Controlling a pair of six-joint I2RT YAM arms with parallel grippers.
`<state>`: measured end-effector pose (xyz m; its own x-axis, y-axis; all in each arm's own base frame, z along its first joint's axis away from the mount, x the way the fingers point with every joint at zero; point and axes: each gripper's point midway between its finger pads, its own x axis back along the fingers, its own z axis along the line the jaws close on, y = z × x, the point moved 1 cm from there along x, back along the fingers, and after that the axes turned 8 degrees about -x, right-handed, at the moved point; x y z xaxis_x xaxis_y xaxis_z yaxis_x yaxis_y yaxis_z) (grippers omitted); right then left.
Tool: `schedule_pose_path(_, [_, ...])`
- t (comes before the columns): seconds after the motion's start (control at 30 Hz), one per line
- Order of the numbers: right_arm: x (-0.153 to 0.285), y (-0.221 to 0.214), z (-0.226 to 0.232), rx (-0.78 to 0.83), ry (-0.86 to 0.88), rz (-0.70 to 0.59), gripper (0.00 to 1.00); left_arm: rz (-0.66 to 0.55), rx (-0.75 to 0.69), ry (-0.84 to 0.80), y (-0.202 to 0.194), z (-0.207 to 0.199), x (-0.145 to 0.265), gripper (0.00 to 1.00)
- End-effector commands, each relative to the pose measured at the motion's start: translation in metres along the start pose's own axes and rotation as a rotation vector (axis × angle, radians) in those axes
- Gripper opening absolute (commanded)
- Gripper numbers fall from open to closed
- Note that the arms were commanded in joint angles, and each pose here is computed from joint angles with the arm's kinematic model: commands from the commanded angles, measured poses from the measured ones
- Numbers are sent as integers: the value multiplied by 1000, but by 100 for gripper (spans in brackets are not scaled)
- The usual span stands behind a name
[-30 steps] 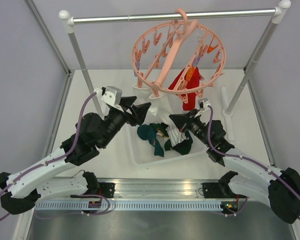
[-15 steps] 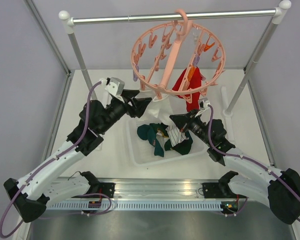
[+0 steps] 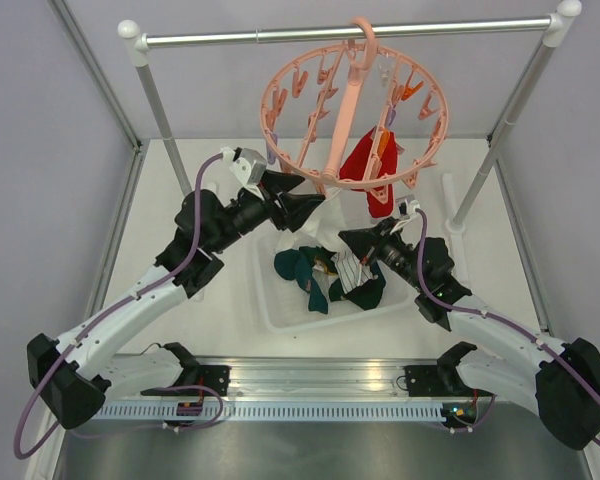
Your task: Remove the socks clipped to the hanger
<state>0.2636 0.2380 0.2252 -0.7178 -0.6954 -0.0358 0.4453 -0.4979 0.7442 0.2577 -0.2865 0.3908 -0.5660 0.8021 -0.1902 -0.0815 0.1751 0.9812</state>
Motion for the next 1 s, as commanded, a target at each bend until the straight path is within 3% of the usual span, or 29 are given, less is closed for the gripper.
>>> schedule_pose_path(0.0, [-4,19,18,13,57,-36,1,-120,14,-38,35,-6,-7,70])
schedule_pose_path(0.6, [-4,19,20,15,57,-28,1,-202,69,-31,49,-4,-15,63])
schedule_pose_path(0.73, [-5,20,18,16,52,-29,1,-196,76,-34,48,-5,-16,54])
schedule_pose_path(0.77, [-5,20,20,15,56,-27,1,-196,77,-34,48,-5,-16,44])
schedule_pose_path(0.83, [-5,20,19,19,51,-28,1,-193,82,-36,47,-5,-17,34])
schedule_pose_path(0.87, [-5,20,19,20,47,-27,1,-194,79,-36,48,-5,-17,22])
schedule_pose_path(0.97, [-4,20,15,28,26,-24,1,-185,83,-27,49,-4,-18,7])
